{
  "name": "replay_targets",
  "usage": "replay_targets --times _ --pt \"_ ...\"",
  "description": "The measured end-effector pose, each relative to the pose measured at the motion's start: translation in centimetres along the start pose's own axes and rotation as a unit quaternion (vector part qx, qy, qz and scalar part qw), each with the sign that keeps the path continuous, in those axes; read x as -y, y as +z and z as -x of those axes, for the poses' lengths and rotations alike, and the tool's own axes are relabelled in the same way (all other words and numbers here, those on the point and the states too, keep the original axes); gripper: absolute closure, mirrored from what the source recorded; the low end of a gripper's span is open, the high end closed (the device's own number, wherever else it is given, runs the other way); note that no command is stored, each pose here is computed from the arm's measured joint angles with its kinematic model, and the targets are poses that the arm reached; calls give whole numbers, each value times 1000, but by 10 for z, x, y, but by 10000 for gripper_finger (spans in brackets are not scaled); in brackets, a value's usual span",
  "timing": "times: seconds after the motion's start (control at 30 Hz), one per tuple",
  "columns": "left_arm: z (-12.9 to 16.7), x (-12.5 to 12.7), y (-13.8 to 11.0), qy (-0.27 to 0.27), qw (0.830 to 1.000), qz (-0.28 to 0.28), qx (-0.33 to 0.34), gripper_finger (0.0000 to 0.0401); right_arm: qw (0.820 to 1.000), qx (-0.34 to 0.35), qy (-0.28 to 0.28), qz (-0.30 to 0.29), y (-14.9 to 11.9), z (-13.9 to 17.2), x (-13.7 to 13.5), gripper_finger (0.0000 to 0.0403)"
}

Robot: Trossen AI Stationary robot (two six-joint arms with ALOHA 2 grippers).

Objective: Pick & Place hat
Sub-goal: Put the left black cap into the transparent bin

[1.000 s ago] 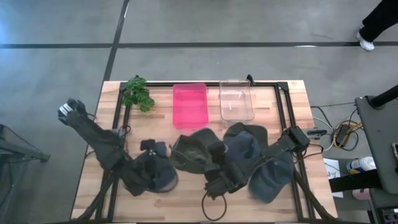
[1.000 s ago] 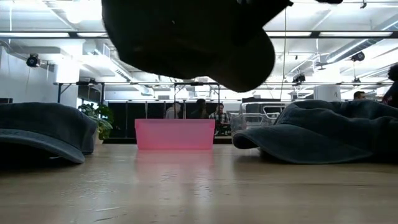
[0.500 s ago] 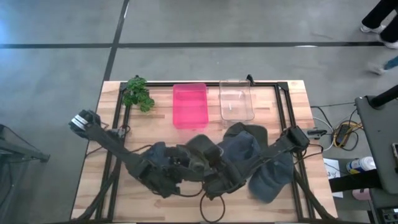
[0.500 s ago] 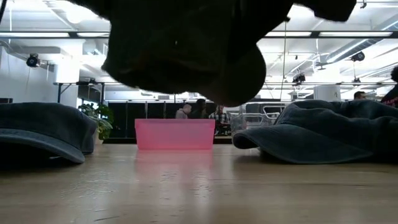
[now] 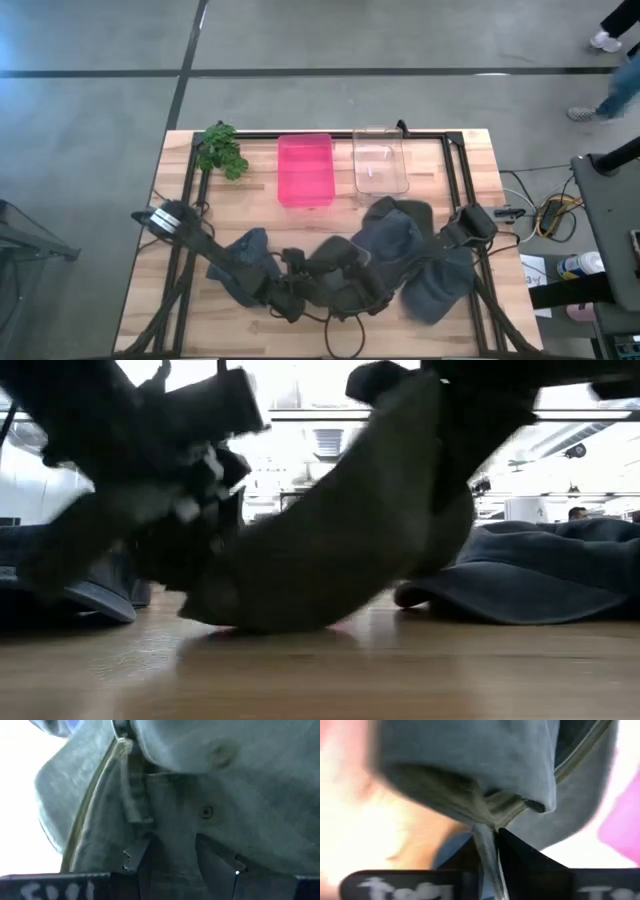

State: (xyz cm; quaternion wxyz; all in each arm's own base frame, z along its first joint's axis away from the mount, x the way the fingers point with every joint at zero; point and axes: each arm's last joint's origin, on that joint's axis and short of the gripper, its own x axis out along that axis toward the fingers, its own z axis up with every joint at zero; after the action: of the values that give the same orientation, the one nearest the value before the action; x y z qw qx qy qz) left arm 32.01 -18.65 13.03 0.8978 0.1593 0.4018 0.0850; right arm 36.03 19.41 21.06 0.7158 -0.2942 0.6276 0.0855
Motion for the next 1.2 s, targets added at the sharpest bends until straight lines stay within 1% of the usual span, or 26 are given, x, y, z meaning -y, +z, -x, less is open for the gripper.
replay_targets --times 0.1,0.2,0.3,0.4,0.47,0.53,0.6,0.63,0.7,0.77,0.8,0.87,1.0,1.07,1.2 --pt "-3 2 -2 -5 1000 12 15 259 1000 -11 22 -15 -2 -1 -2 321" --pt "-3 0 -2 -3 1000 14 15 259 999 -31 29 -9 -7 2 -3 289" --pt "1 -4 -2 0 1000 -2 12 259 998 -49 30 -2 -11 5 -3 260" --pt "6 -8 -3 4 1000 -9 4 259 997 -68 29 -3 -17 16 0 237" --pt "9 -10 -2 5 1000 -12 0 259 998 -58 29 -21 -20 28 3 226" --pt "15 -12 0 3 1000 -9 6 259 998 -27 32 -48 -20 41 5 220" --pt "24 -15 6 1 1000 -1 20 259 996 28 44 -77 -14 52 7 220" --pt "30 -17 8 3 1000 3 28 259 992 63 59 -93 -9 56 9 222" --pt "43 -19 11 11 999 6 42 259 978 133 104 -120 4 62 11 229" --pt "54 -21 8 20 998 10 56 259 962 182 146 -145 16 59 12 236" --pt "58 -23 5 22 998 15 59 259 956 194 158 -156 21 55 12 241" --pt "63 -26 -5 21 998 34 56 259 949 204 163 -175 28 41 11 250" --pt "68 -30 -27 17 995 80 50 259 942 220 143 -210 40 18 12 268" --pt "69 -29 -30 6 993 95 63 259 938 229 136 -223 44 12 14 278" --pt "68 -23 -24 -43 983 132 121 259 940 208 125 -240 46 -7 16 306"
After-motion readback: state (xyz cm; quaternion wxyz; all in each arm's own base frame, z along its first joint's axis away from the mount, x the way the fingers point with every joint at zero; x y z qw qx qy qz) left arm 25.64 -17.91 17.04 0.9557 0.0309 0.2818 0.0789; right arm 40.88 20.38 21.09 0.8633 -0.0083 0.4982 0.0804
